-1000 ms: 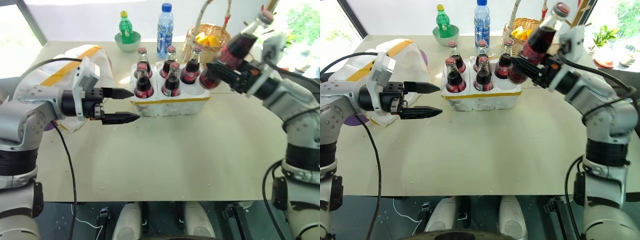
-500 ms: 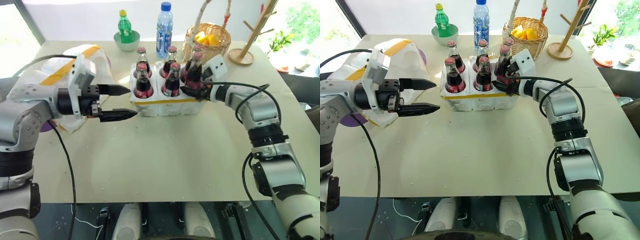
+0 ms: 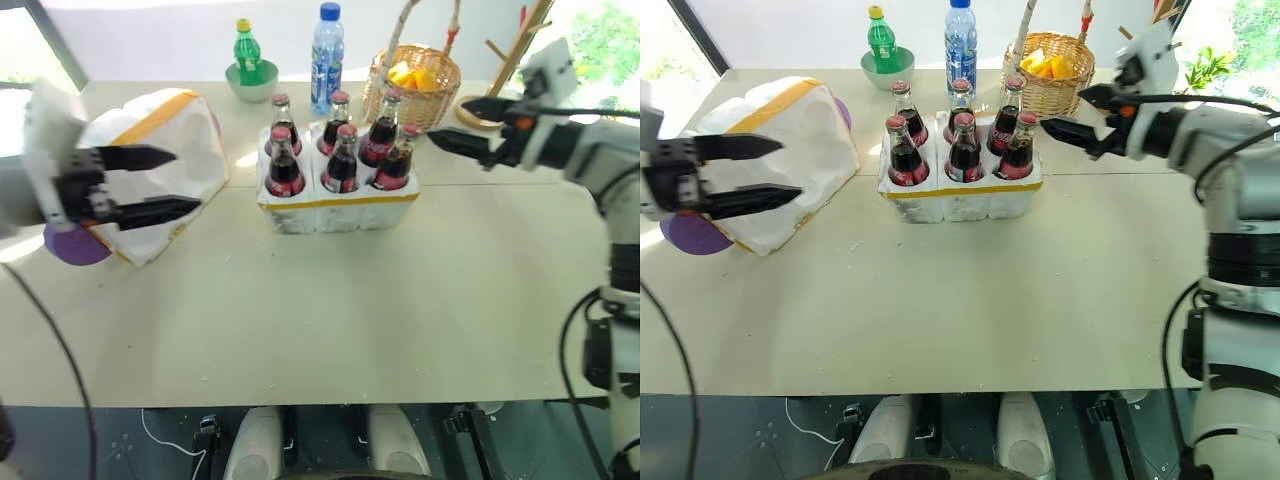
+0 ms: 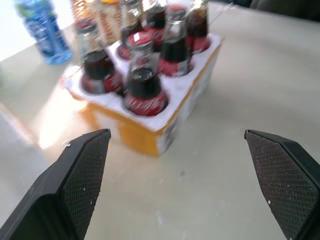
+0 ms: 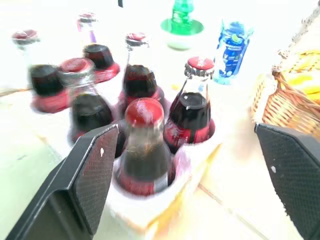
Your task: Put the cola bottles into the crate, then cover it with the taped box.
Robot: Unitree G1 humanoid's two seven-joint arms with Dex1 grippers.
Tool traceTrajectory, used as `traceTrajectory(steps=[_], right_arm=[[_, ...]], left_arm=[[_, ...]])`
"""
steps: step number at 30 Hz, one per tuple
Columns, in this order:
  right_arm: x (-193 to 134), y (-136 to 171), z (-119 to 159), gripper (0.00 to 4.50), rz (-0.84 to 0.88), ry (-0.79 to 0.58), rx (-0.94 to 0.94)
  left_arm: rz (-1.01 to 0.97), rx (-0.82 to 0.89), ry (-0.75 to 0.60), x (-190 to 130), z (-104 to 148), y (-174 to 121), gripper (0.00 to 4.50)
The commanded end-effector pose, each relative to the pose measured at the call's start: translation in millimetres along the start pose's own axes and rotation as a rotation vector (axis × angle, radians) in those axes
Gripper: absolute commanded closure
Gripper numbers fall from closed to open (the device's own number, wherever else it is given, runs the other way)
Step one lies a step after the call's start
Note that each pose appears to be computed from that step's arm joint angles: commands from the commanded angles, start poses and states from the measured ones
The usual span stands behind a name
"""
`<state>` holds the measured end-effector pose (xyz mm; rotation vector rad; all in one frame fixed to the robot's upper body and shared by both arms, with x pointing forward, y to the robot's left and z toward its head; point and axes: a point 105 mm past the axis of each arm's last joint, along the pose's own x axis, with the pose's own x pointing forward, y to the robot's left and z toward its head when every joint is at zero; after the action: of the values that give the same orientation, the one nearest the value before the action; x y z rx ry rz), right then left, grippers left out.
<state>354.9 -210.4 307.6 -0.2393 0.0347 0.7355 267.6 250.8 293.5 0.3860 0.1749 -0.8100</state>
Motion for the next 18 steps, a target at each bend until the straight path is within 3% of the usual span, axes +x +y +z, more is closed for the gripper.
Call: traceTrajectory(steps=[1,5,8,18], right_arm=[[-15.8,11.5,18.0,0.05,0.081,-0.031,-0.051],[-20.8,39.0,27.9,0.05,0.273,-0.079,-0.082],[-32.4,69.4,40.3,0.05,0.484,-0.14,-0.092],[-33.6,101.3,54.4,0.05,0.629,-0.193,-0.141]], left_arm=[[0.213,0.001,0.17,-52.0,-11.4,30.5,0.0],[0.346,-0.148,0.398,-95.4,-50.4,52.2,0.0],[0.387,-0.189,0.488,-105.0,-69.5,62.6,0.0],[0.185,-0.183,0.647,-58.5,-114.9,71.5,0.0]])
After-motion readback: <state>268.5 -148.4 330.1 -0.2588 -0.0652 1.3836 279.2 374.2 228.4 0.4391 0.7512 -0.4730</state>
